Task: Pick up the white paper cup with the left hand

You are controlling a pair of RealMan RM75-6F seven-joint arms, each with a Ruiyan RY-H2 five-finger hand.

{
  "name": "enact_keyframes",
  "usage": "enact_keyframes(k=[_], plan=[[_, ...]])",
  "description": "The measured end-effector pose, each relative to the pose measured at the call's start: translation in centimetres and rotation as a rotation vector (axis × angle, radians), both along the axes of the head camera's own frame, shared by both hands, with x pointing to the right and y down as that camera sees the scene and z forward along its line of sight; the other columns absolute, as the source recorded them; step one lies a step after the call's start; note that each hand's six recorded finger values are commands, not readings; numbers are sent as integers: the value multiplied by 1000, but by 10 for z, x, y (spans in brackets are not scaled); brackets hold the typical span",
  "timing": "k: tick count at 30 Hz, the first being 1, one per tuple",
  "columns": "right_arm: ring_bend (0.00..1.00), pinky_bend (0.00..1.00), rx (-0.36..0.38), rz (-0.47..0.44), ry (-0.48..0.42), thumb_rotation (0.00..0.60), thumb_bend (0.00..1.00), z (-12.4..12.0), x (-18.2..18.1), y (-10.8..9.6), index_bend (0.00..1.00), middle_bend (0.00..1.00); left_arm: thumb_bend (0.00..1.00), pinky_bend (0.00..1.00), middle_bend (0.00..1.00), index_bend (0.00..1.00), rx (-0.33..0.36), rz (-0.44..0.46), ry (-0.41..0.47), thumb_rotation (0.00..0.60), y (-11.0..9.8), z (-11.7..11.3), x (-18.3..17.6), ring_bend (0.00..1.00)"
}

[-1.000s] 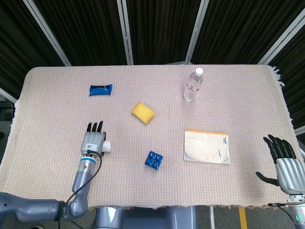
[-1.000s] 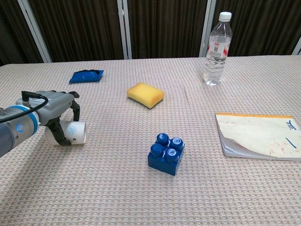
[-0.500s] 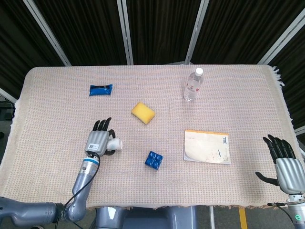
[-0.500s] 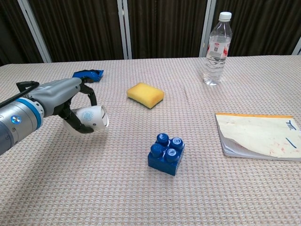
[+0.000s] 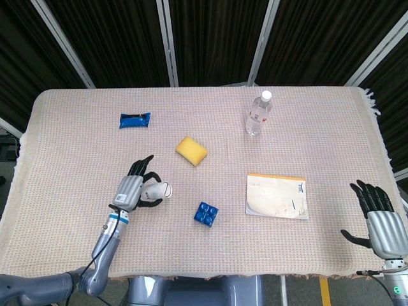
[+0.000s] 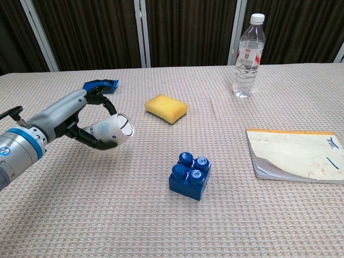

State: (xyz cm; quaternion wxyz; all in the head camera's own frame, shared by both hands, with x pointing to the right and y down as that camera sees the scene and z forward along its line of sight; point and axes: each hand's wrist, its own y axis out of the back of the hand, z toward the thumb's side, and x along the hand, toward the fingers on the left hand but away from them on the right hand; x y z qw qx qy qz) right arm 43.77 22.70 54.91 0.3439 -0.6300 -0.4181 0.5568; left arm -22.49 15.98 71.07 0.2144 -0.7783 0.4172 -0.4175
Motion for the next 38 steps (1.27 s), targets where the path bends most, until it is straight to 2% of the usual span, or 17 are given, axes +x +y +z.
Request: enact_keyframes(k=[7, 16, 19, 21, 23, 27, 32, 35, 38], plan=[[0, 0, 1, 0, 12, 600, 0, 1, 0, 0, 0, 0, 107, 0, 0, 426, -42, -10, -6, 600, 4, 15, -18, 0], [0, 0, 14, 6, 7, 600, 0, -3, 1, 0, 0, 0, 107, 0, 0, 389, -58, -16, -83, 600, 7, 19, -64, 0], [0, 0, 14, 10, 7, 600, 0, -3, 2, 0, 0, 0, 108, 0, 0, 274, -66, -28, -94, 600, 9, 19, -76, 0], [0, 0, 14, 8, 6, 600, 0, -4, 1, 0, 0, 0, 106, 0, 0, 98, -65, -36, -92, 600, 9, 17, -81, 0], [0, 0, 13, 6, 7, 600, 0, -3, 1, 0, 0, 0, 106, 0, 0, 11, -64, -44, -86, 600, 8, 16, -85, 0], [0, 0, 10, 6, 10, 600, 0, -3, 1, 0, 0, 0, 107, 0, 0, 0, -61, -45, -76, 600, 8, 8, -92, 0], [0, 0, 12, 10, 13, 600, 0, -3, 2, 0, 0, 0, 102, 0, 0, 0, -11, -41, -75, 600, 6, -7, -98, 0], [0, 0, 15, 13, 15, 600, 0, -3, 3, -1, 0, 0, 100, 0, 0, 0, 64, -44, -96, 600, 4, -24, -107, 0], [0, 0, 17, 15, 14, 600, 0, -2, 3, -1, 0, 0, 99, 0, 0, 0, 183, -45, -180, 600, 6, -49, -126, 0]])
